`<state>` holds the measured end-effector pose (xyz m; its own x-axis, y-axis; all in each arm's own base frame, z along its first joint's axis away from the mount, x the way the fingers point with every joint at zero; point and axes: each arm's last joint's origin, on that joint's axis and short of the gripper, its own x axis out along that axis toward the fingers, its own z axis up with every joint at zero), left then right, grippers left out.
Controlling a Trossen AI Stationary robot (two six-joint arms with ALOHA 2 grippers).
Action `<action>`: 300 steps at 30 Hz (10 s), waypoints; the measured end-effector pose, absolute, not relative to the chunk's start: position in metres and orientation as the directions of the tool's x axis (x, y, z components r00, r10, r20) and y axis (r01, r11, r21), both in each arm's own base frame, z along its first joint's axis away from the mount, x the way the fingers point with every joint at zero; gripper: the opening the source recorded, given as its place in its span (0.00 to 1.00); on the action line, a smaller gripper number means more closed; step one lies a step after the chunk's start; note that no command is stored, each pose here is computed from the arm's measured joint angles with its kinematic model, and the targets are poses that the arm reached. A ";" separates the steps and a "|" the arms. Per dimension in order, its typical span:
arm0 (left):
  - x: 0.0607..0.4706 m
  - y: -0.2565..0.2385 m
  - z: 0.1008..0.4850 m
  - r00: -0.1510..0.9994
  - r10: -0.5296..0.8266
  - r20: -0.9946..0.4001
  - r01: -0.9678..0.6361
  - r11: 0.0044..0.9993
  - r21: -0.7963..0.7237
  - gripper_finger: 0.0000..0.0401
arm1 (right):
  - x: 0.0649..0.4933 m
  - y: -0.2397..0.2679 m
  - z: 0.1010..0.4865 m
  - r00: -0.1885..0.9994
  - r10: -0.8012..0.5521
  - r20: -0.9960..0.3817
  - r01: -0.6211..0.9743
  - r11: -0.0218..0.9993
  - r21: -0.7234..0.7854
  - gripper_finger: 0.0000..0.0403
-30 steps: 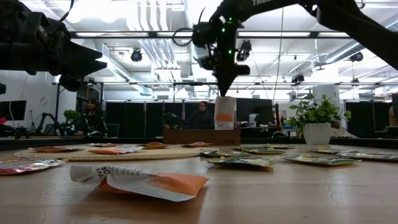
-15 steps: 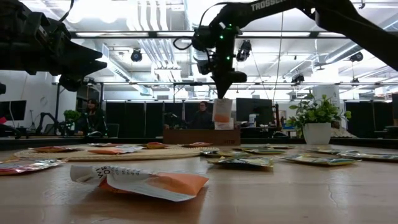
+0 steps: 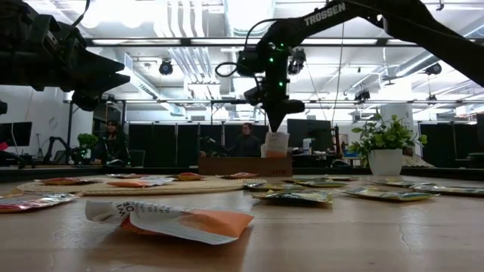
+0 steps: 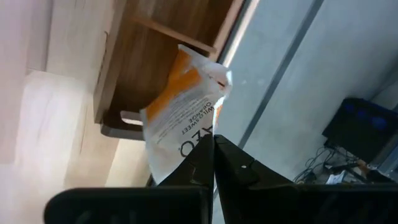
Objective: Pick & Place Tea
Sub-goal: Put the white tea bag into the right section of the wooden organizer, then put the top white tea bag into the right section of the wooden organizer
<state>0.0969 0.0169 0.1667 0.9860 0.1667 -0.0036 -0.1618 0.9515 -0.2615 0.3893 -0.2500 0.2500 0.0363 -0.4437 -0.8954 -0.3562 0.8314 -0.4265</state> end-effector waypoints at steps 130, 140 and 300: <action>0.097 0.017 0.166 0.986 0.167 -0.008 -0.163 0.951 -0.261 0.36 | 0.509 -0.061 0.161 0.487 0.311 -0.816 -0.149 0.950 0.273 0.72; 0.097 0.017 0.166 0.986 0.166 -0.009 -0.163 0.951 -0.261 0.36 | 0.511 -0.054 0.144 0.456 0.324 -0.829 -0.148 0.946 0.288 0.66; 0.097 0.017 0.166 0.986 0.167 -0.009 -0.163 0.951 -0.262 0.36 | 0.506 -0.056 0.228 0.411 -0.101 -0.906 -0.216 0.955 -0.205 0.02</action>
